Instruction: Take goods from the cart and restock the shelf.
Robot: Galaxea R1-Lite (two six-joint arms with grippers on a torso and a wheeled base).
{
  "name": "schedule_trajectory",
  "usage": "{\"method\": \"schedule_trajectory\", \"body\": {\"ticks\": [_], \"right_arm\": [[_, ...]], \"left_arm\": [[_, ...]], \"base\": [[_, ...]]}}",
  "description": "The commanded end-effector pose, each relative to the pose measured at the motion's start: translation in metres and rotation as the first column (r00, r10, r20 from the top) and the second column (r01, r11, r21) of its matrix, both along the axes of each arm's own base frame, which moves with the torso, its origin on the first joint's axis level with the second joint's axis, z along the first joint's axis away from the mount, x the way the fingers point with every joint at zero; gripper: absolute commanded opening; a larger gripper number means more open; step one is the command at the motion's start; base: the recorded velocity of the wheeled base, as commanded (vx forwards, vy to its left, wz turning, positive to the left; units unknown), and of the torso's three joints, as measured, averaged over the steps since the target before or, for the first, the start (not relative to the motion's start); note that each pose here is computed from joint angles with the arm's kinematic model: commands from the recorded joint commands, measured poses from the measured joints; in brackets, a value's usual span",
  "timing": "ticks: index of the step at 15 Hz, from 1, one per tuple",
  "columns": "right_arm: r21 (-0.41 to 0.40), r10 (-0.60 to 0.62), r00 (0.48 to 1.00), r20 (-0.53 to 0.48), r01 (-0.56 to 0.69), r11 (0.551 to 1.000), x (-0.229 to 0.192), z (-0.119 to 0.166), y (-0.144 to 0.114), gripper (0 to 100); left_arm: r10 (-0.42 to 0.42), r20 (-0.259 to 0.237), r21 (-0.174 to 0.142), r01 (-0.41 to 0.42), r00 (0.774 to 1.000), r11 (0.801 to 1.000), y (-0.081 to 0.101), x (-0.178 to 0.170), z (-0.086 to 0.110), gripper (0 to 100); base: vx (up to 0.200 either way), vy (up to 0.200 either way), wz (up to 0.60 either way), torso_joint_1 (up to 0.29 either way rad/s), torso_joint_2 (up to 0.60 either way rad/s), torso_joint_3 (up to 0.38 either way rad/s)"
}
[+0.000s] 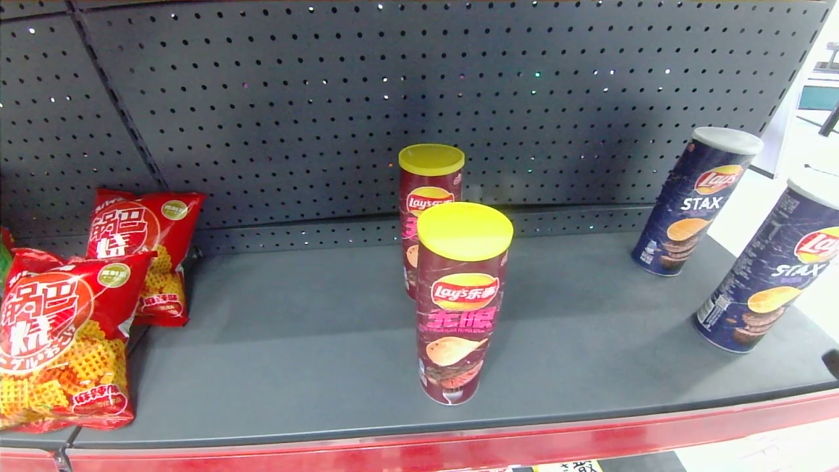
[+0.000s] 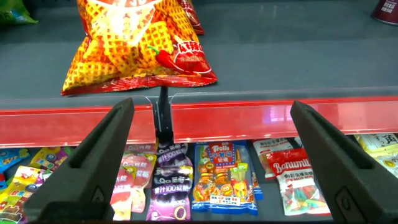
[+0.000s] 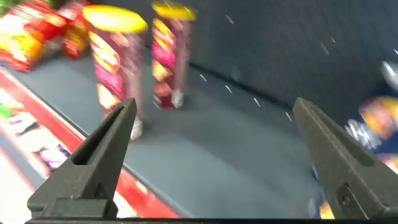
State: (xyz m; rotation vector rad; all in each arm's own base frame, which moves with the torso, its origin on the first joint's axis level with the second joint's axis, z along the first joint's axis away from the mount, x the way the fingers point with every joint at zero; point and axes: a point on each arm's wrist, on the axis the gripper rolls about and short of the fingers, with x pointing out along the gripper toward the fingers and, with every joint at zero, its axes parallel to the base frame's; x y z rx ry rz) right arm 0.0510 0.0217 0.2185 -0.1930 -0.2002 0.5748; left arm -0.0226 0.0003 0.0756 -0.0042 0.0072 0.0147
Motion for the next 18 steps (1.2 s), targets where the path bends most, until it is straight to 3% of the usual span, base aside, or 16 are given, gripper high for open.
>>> {"method": "schedule_trajectory", "body": {"ticks": [1, 5, 6, 10, 13, 15, 17, 18], "right_arm": [[0.043, -0.144, 0.987, 0.077, 0.141, 0.989, -0.035, -0.028, -0.013, 100], [0.084, -0.315, 0.946, 0.078, 0.309, 0.948, -0.055, -0.078, -0.019, 100], [0.120, -0.337, 0.941, 0.011, 0.334, 0.935, -0.057, -0.096, -0.019, 100], [0.050, -0.402, 0.899, -0.173, 0.415, 0.908, -0.067, -0.130, -0.021, 100], [0.032, -0.445, 0.862, -0.244, 0.466, 0.884, -0.067, -0.138, -0.021, 100], [0.074, -0.464, 0.835, -0.298, 0.504, 0.860, -0.068, -0.141, -0.021, 100], [0.098, -0.536, 0.790, -0.299, 0.584, 0.806, -0.069, -0.142, -0.021, 100], [0.095, -0.535, 0.792, -0.295, 0.581, 0.808, -0.070, -0.142, -0.021, 100]], "left_arm": [[-0.001, 0.000, 0.000, 0.001, 1.000, 1.000, 0.000, 0.000, 0.000, 100], [0.001, 0.000, 0.000, -0.001, 1.000, 1.000, 0.000, 0.000, 0.000, 100], [-0.001, -0.002, 0.000, 0.001, 1.000, 1.000, 0.000, 0.000, 0.000, 100], [0.001, 0.000, 0.000, -0.001, 1.000, 1.000, 0.000, 0.000, 0.000, 100], [-0.001, -0.002, 0.000, 0.001, 1.000, 1.000, 0.000, 0.000, 0.000, 100], [0.001, -0.002, 0.000, -0.001, 1.000, 1.000, 0.000, 0.000, 0.000, 100], [0.001, 0.000, 0.000, -0.001, 1.000, 1.000, 0.000, 0.000, 0.000, 100], [-0.001, -0.002, 0.000, 0.001, 1.000, 1.000, 0.000, 0.000, 0.000, 100]], "base": [[0.000, 0.000, 0.00, 0.000, 0.00, 0.000], [0.000, 0.000, 0.00, 0.000, 0.00, 0.000], [0.000, 0.000, 0.00, 0.000, 0.00, 0.000], [0.000, 0.000, 0.00, 0.000, 0.00, 0.000], [0.000, 0.000, 0.00, 0.000, 0.00, 0.000], [0.000, 0.000, 0.00, 0.000, 0.00, 0.000], [0.000, 0.000, 0.00, 0.000, 0.00, 0.000], [0.000, 0.000, 0.00, 0.000, 0.00, 0.000]]}}
